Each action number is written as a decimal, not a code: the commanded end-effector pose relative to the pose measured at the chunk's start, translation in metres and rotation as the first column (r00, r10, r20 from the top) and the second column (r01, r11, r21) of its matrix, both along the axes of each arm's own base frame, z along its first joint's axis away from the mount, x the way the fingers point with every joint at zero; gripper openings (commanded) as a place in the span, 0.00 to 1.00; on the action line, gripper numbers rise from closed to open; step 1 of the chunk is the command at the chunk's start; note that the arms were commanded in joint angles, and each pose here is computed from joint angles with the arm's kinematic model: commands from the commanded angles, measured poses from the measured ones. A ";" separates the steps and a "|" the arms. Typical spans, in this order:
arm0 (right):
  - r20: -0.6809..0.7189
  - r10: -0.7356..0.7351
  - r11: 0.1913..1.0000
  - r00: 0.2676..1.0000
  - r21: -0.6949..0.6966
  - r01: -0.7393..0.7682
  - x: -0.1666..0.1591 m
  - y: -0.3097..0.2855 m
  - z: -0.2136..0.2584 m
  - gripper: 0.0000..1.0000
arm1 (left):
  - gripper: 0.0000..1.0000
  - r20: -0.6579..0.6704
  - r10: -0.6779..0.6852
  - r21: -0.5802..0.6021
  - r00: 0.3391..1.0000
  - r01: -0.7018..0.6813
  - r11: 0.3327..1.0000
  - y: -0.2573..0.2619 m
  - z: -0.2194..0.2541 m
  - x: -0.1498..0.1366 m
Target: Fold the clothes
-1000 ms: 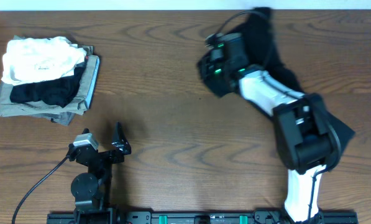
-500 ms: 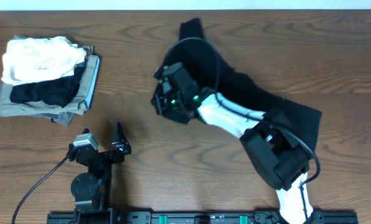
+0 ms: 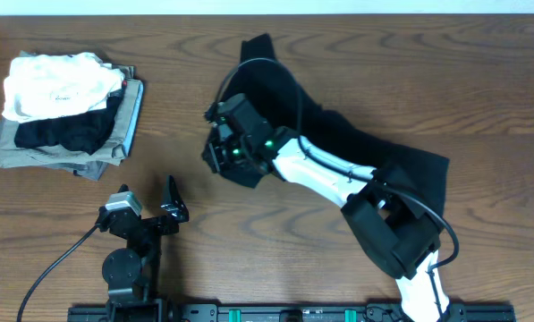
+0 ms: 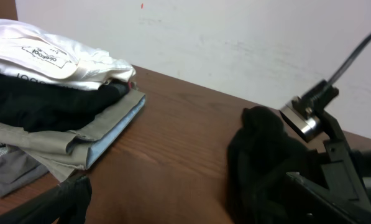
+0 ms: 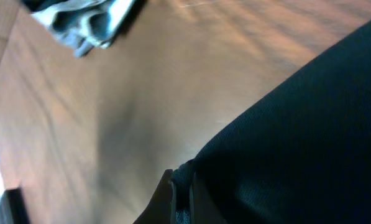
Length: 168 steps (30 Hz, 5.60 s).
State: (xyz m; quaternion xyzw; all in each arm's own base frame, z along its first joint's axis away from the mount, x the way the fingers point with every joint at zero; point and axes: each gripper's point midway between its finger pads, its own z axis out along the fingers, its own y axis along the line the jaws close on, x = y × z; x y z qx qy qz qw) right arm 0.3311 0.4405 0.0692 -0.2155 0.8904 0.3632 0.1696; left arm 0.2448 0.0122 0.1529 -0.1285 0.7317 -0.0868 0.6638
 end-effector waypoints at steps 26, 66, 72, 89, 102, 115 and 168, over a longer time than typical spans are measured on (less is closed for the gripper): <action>-0.010 -0.087 0.953 0.996 -0.293 0.080 0.038 -0.068 0.042 0.53 | 0.98 -0.045 -0.015 0.005 0.999 0.016 1.000 -0.003 -0.015 -0.001; 0.101 -0.888 0.176 0.449 -0.826 0.535 0.005 -0.416 0.087 0.88 | 0.98 -0.045 -0.016 0.005 0.999 0.016 1.000 -0.003 -0.015 -0.001; 0.093 -0.919 0.142 0.383 -0.828 0.542 0.006 -0.444 0.085 0.99 | 0.98 -0.041 -0.034 -0.040 0.999 0.032 0.999 -0.007 -0.014 -0.001; 0.040 -0.870 0.255 0.492 -0.817 0.518 0.016 -0.440 0.070 0.99 | 0.98 -0.149 -0.247 -0.044 0.958 0.243 0.969 -0.042 0.050 0.000; 0.033 -0.869 0.257 0.494 -0.822 0.508 0.014 -0.439 0.070 0.99 | 0.98 -0.780 -0.204 -0.128 0.591 0.168 0.977 -0.026 -0.037 0.041; 0.031 -0.850 0.278 0.526 -0.822 0.498 0.016 -0.438 0.070 0.99 | 0.98 -0.889 -0.230 -0.157 0.395 0.209 0.965 -0.027 -0.111 0.046; 0.165 -0.925 0.115 0.341 -0.736 0.667 -0.017 -0.447 0.134 0.99 | 0.06 -0.461 -0.288 -0.296 0.839 0.161 0.942 -0.053 0.073 0.012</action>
